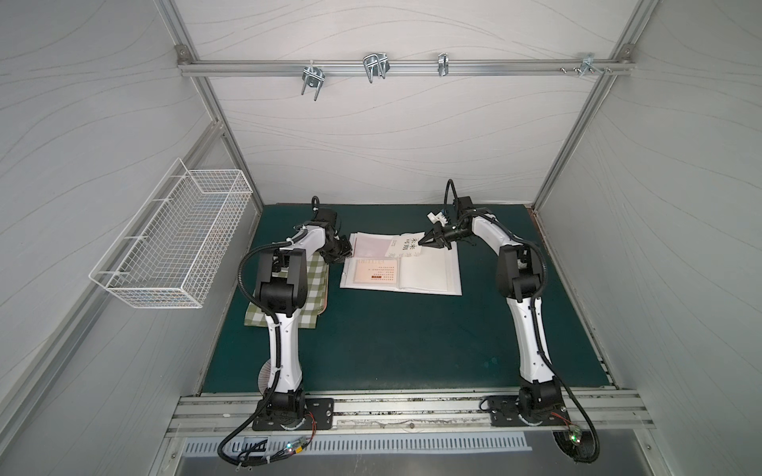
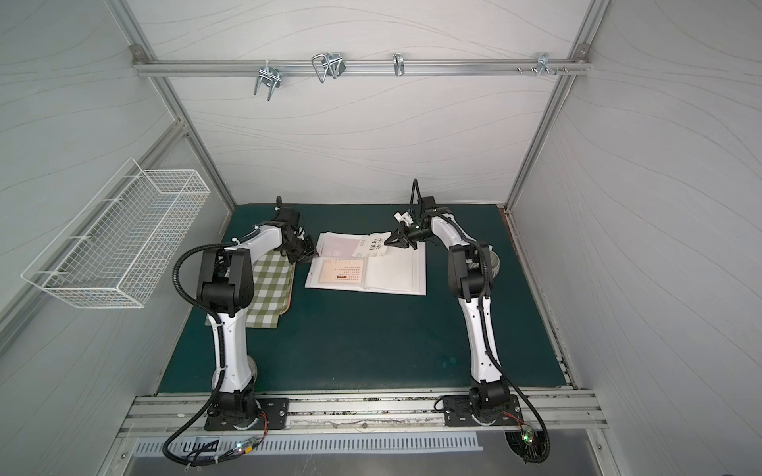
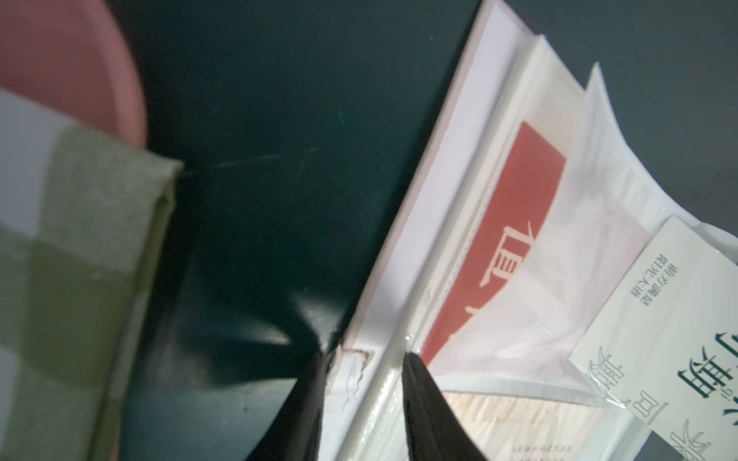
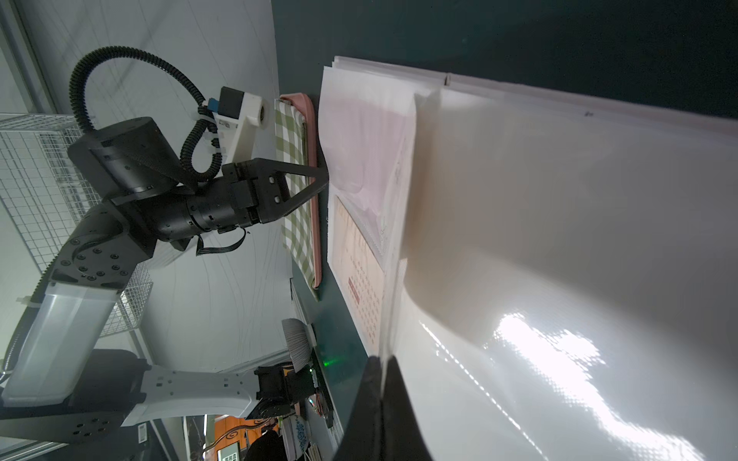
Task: Place the photos into the photo albums
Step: Insert the photo into the photo album.
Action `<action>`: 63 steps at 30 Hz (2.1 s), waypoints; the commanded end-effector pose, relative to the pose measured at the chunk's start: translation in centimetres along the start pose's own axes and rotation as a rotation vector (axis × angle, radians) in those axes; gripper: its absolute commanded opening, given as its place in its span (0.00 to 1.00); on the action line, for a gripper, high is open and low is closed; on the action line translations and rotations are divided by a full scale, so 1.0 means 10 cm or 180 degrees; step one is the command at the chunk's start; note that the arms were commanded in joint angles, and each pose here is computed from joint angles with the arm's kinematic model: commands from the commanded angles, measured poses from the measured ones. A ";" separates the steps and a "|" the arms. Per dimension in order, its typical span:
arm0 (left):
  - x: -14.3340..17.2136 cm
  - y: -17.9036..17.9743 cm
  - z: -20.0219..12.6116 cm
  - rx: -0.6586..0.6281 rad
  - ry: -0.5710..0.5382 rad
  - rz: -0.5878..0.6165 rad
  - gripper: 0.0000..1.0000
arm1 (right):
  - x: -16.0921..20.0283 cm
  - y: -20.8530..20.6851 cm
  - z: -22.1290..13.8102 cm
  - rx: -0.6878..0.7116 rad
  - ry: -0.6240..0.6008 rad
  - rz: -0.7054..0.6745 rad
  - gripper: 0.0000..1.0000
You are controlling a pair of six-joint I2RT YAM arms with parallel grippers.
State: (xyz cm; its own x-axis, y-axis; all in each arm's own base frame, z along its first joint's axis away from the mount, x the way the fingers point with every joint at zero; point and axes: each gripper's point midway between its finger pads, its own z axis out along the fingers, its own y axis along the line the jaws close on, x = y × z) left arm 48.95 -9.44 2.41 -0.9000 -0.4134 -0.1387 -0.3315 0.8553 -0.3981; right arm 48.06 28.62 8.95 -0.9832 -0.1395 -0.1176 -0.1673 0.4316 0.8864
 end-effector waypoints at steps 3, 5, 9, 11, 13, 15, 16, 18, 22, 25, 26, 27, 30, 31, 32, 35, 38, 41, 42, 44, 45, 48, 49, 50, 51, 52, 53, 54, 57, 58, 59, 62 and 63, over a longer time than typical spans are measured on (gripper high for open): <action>0.16 0.15 0.24 -0.0126 0.0185 -0.0114 0.37 | 0.11 -0.03 0.05 -0.0129 0.0157 0.0104 0.00; 0.16 0.12 0.21 -0.0078 0.0166 -0.0140 0.37 | 0.12 -0.10 0.05 -0.0008 0.0156 0.0129 0.00; 0.13 0.04 0.10 0.0023 0.0097 -0.0165 0.37 | 0.12 -0.19 0.05 -0.0019 0.0186 0.0163 0.00; 0.12 0.01 0.05 0.0051 0.0073 -0.0161 0.37 | 0.12 -0.21 0.07 -0.0039 0.0203 0.0158 0.00; 0.11 -0.01 0.03 0.0067 0.0057 -0.0158 0.37 | 0.11 -0.21 0.11 -0.0044 0.0222 0.0139 0.00; 0.11 -0.01 0.02 0.0074 0.0054 -0.0160 0.37 | 0.11 -0.21 0.16 -0.0047 0.0248 0.0097 0.00; 0.11 -0.01 0.02 0.0071 0.0059 -0.0164 0.37 | 0.11 -0.22 0.19 -0.0048 0.0262 0.0096 0.00; 0.11 0.00 0.03 0.0075 0.0069 -0.0185 0.37 | 0.11 -0.23 0.25 -0.0060 0.0287 0.0082 0.00; 0.10 0.01 0.02 0.0075 0.0051 -0.0196 0.37 | 0.08 -0.24 0.33 -0.0058 0.0276 0.0001 0.00; 0.08 0.03 0.01 0.0056 0.0036 -0.0194 0.37 | 0.00 -0.20 0.36 -0.0101 0.0212 -0.0082 0.00; 0.09 0.03 0.02 0.0055 0.0040 -0.0198 0.37 | -0.03 -0.18 0.36 -0.0122 0.0186 -0.0111 0.00; 0.09 0.03 0.02 0.0053 0.0045 -0.0198 0.37 | -0.06 -0.18 0.38 -0.0138 0.0158 -0.0118 0.00; 0.10 0.04 0.04 0.0052 0.0055 -0.0212 0.37 | -0.17 -0.15 0.41 -0.0203 0.0065 -0.0108 0.00; 0.10 0.04 0.04 0.0054 0.0059 -0.0211 0.37 | -0.21 -0.14 0.44 -0.0224 0.0037 -0.0117 0.01; 0.10 0.04 0.04 0.0053 0.0055 -0.0212 0.37 | -0.23 -0.13 0.47 -0.0236 0.0010 -0.0117 0.01; 0.10 0.05 0.05 0.0041 0.0059 -0.0208 0.37 | -0.31 -0.14 0.55 -0.0203 -0.0077 -0.0113 0.04; 0.11 0.06 0.05 0.0045 0.0057 -0.0217 0.36 | -0.36 -0.15 0.62 -0.0113 -0.0162 -0.0101 0.09; 0.10 0.08 0.06 0.0013 0.0047 -0.0217 0.37 | -0.39 -0.14 0.65 -0.0074 -0.0229 -0.0075 0.17; 0.10 0.08 0.06 0.0004 0.0041 -0.0217 0.37 | -0.39 -0.13 0.65 -0.0062 -0.0244 -0.0063 0.18; 0.09 0.07 0.04 0.0016 0.0025 -0.0206 0.37 | -0.39 -0.17 0.61 0.0027 -0.0289 -0.0006 0.20; 0.08 0.06 0.04 0.0018 0.0023 -0.0209 0.37 | -0.38 -0.18 0.59 0.0068 -0.0301 0.0014 0.20; 0.08 0.06 0.03 0.0030 0.0018 -0.0217 0.36 | -0.31 -0.22 0.50 0.0203 -0.0320 0.0118 0.21; 0.08 0.06 0.03 0.0030 0.0023 -0.0217 0.36 | -0.28 -0.22 0.48 0.0229 -0.0323 0.0144 0.21; 0.08 0.05 0.03 0.0032 0.0022 -0.0218 0.37 | -0.25 -0.22 0.44 0.0250 -0.0327 0.0163 0.21; 0.08 0.06 0.03 0.0033 0.0020 -0.0222 0.36 | -0.22 -0.21 0.42 0.0288 -0.0342 0.0172 0.21; 0.09 0.05 0.03 0.0041 0.0022 -0.0220 0.36 | -0.18 -0.22 0.40 0.0312 -0.0343 0.0200 0.21; 0.09 0.05 0.03 0.0044 0.0020 -0.0223 0.36 | -0.16 -0.20 0.38 0.0315 -0.0356 0.0203 0.21; 0.09 0.05 0.03 0.0041 0.0023 -0.0225 0.36 | -0.14 -0.18 0.37 0.0316 -0.0367 0.0211 0.21; 0.10 0.06 0.05 0.0046 0.0035 -0.0237 0.37 | -0.11 -0.19 0.37 0.0286 -0.0396 0.0263 0.21; 0.09 0.05 0.05 0.0059 0.0035 -0.0245 0.36 | -0.11 -0.20 0.39 0.0253 -0.0391 0.0286 0.21; 0.09 0.04 0.05 0.0065 0.0034 -0.0244 0.36 | -0.12 -0.20 0.41 0.0206 -0.0391 0.0304 0.20; 0.09 0.03 0.03 0.0077 0.0025 -0.0239 0.36 | -0.18 -0.17 0.46 0.0062 -0.0398 0.0318 0.15; 0.09 0.03 0.03 0.0072 0.0025 -0.0239 0.36 | -0.19 -0.17 0.47 0.0048 -0.0401 0.0327 0.12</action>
State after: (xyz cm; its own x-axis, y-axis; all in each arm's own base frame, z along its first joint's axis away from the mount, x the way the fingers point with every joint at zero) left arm 48.97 -9.31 2.55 -0.8722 -0.4703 -0.1347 -0.3763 0.8209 -0.4294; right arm 49.27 31.80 5.29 -0.9968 0.0046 -0.0792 -0.0674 0.4780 0.8758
